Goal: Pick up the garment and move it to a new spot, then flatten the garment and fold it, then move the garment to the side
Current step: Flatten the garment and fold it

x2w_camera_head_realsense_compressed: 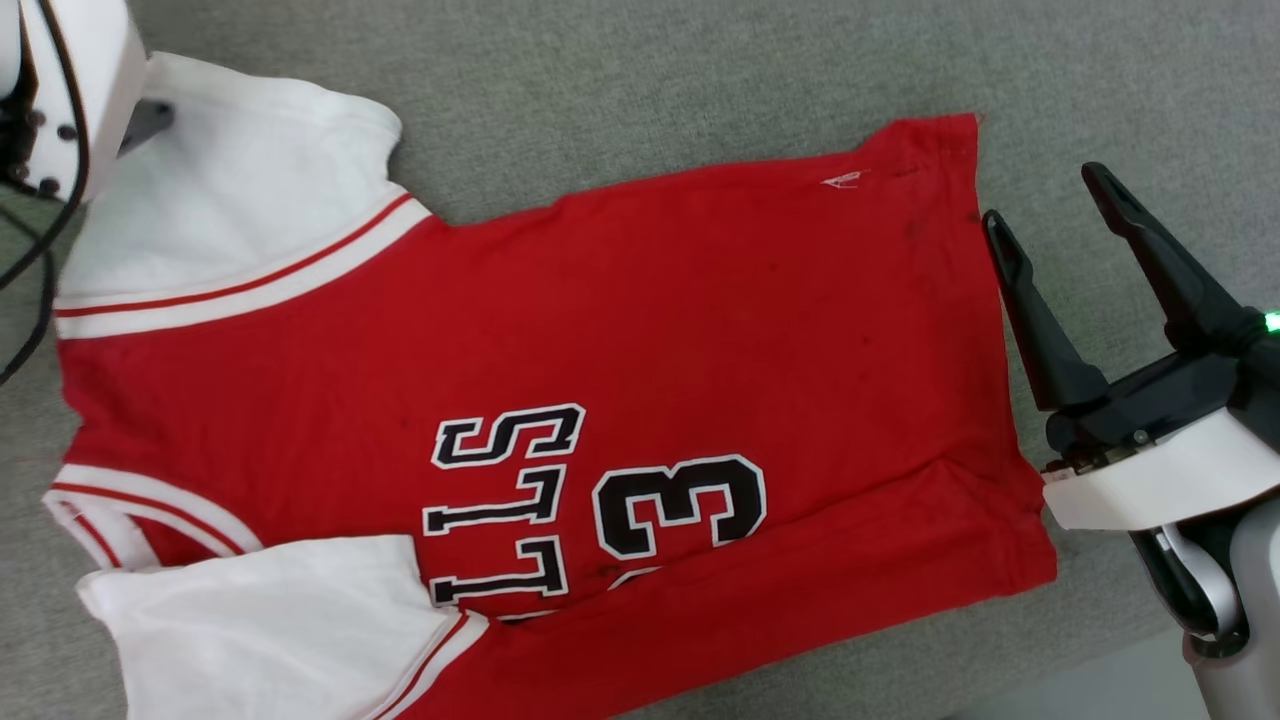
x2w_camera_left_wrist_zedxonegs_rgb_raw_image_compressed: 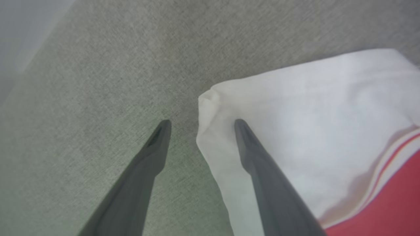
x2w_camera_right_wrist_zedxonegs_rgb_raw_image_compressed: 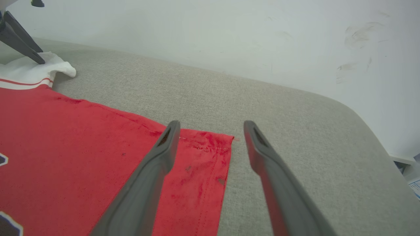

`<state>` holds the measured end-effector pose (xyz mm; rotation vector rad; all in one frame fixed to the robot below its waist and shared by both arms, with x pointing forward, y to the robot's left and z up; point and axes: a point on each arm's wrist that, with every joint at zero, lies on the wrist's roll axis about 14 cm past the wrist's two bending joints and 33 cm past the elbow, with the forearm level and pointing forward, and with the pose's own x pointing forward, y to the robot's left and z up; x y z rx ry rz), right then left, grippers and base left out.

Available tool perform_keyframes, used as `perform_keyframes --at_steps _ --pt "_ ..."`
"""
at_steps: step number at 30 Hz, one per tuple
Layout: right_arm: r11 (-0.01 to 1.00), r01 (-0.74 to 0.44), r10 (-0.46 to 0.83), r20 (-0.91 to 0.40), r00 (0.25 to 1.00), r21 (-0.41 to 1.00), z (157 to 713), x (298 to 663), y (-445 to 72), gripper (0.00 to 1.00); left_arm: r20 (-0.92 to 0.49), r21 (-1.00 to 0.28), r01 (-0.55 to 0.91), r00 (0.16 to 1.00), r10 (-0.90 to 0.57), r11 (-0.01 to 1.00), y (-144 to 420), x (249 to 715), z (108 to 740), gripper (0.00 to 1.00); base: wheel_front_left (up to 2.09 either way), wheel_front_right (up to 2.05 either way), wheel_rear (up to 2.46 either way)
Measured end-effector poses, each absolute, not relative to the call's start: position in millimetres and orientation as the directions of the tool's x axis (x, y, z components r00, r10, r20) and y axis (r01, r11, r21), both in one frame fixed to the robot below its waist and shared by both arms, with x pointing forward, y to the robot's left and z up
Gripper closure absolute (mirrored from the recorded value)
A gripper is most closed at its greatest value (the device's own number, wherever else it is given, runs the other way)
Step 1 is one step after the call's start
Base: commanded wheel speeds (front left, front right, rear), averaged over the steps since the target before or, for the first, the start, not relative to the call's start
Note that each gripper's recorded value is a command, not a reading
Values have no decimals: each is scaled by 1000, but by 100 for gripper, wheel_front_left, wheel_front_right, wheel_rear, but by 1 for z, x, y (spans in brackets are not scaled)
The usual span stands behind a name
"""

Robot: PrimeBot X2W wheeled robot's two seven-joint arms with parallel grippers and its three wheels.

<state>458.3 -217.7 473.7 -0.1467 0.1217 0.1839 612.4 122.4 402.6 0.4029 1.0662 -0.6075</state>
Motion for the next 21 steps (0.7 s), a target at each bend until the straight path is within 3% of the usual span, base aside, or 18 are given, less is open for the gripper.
perform_keyframes --at_steps 6,7,8,16,21 --pt "975 -174 149 -178 973 -135 456 456 -226 0 -940 23 669 267 -211 743 123 608 368 0 0 0 0" --pt "976 -170 145 -179 973 -133 455 456 -228 0 -942 14 670 258 -214 742 123 607 367 83 0 0 0" --pt "977 -168 143 -178 974 -134 456 456 -229 0 -942 12 671 257 -218 741 122 606 368 100 0 0 0" --pt "957 -161 141 -101 985 -240 499 476 -245 0 -915 23 689 306 -263 724 116 598 390 100 0 0 0" --pt "904 -258 190 -221 956 -340 516 496 -243 0 -876 42 701 368 -311 712 110 593 417 100 0 0 0"
